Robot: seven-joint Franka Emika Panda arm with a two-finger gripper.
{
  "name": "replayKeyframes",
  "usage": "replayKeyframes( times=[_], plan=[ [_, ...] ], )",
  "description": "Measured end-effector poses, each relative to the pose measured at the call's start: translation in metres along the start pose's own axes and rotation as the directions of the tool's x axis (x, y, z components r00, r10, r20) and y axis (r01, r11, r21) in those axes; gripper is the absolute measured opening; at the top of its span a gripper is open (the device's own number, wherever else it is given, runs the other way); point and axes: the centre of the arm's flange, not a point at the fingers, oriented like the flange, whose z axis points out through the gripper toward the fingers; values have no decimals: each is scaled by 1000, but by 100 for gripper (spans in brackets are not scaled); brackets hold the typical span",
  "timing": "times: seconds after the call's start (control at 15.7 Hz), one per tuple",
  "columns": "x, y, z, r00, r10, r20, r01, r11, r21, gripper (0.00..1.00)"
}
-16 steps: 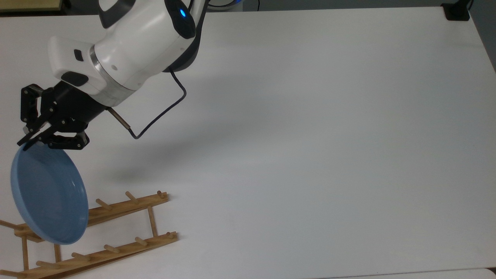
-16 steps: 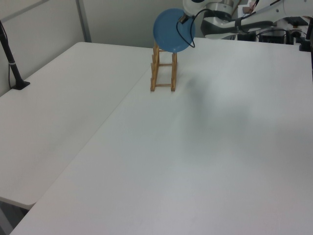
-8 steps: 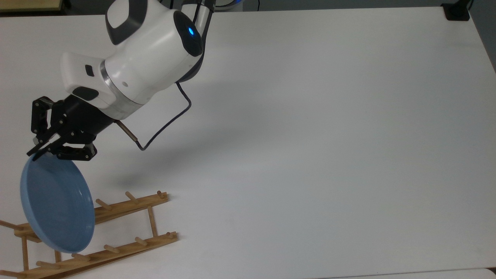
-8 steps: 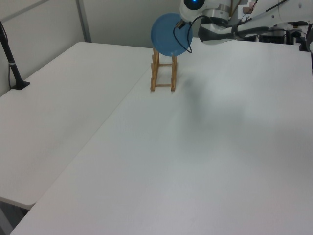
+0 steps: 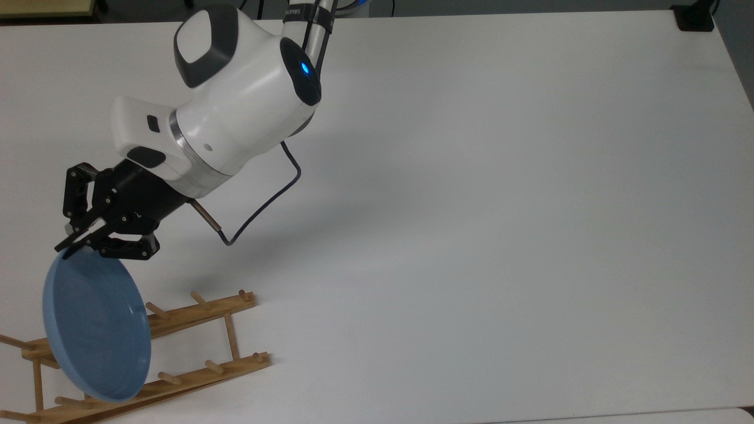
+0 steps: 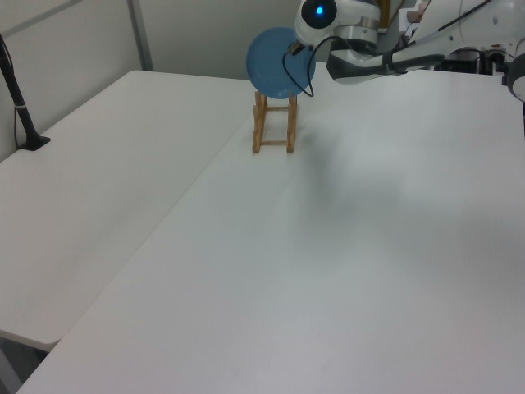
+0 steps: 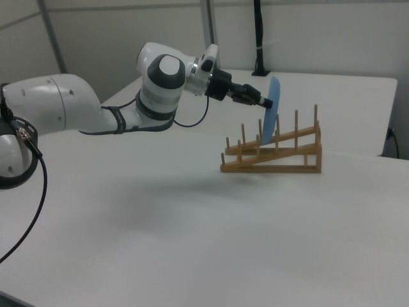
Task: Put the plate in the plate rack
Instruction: 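Lower the upright plate between the rack's pegs, then open the gripper and raise it away from the plate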
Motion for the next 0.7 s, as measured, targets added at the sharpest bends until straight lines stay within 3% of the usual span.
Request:
replayKeyframes(
  times=[0.7],
  plan=[
    [-19, -24, 14, 999, -38, 9, 38, 999, -10, 5]
  ],
)
